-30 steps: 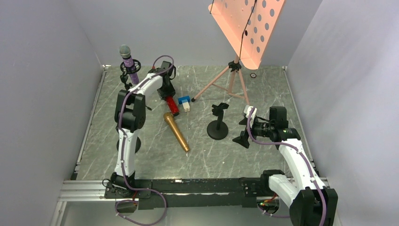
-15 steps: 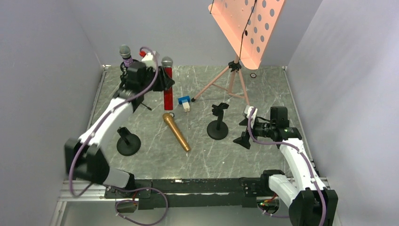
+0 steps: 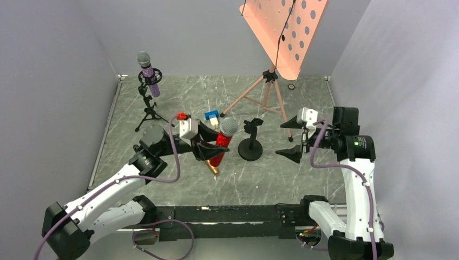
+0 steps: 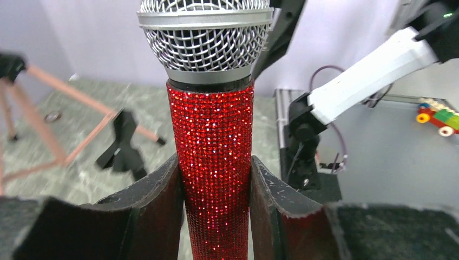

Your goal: Attach the microphones to the stand

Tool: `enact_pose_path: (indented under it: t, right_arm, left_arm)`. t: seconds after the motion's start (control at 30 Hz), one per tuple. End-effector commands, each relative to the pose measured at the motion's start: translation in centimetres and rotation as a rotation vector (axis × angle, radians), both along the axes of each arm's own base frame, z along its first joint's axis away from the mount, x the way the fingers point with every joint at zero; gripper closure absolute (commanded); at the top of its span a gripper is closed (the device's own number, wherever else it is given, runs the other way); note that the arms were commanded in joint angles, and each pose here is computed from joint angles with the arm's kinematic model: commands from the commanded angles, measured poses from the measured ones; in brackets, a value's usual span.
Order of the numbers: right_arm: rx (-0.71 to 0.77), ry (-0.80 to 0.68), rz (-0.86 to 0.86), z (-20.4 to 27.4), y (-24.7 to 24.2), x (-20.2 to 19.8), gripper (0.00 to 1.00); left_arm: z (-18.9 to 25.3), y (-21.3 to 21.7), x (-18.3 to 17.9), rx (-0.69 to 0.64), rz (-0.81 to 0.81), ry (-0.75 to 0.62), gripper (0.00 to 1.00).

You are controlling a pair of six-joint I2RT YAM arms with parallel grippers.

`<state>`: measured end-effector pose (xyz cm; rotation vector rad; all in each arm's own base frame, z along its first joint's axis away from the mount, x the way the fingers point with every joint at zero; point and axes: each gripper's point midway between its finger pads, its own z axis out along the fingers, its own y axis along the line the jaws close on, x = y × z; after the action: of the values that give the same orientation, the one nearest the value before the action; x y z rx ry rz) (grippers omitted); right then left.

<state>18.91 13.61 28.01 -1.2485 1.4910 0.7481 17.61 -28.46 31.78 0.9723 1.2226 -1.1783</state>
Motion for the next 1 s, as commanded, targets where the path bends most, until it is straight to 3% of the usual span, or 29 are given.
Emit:
enact_pose_path:
  t: [0.0, 0.27, 0.8, 0.97]
  right_arm:
    - [0.157, 0.047, 0.078, 4.9, 1.7, -2.7, 0.0]
    - [0.291, 0.122, 0.171, 9.6, 3.0, -4.2, 0.0]
    - [0.328, 0.186, 0.236, 10.2, 3.7, -4.3, 0.01]
    - [0.328, 0.221, 0.214, 10.1, 3.8, -3.5, 0.09]
  left_arm:
    - [5.2, -2.6, -2.5, -0.162, -0.054, -0.18, 0.99]
    - [6.7, -9.1, -3.5, -0.207, -0.099, -0.134, 0.99]
    - [7.5, -15.7, -4.4, -0.244, -0.169, -0.066, 1.0]
    - [6.8, -16.6, -4.2, -0.239, -0.175, -0.045, 1.0]
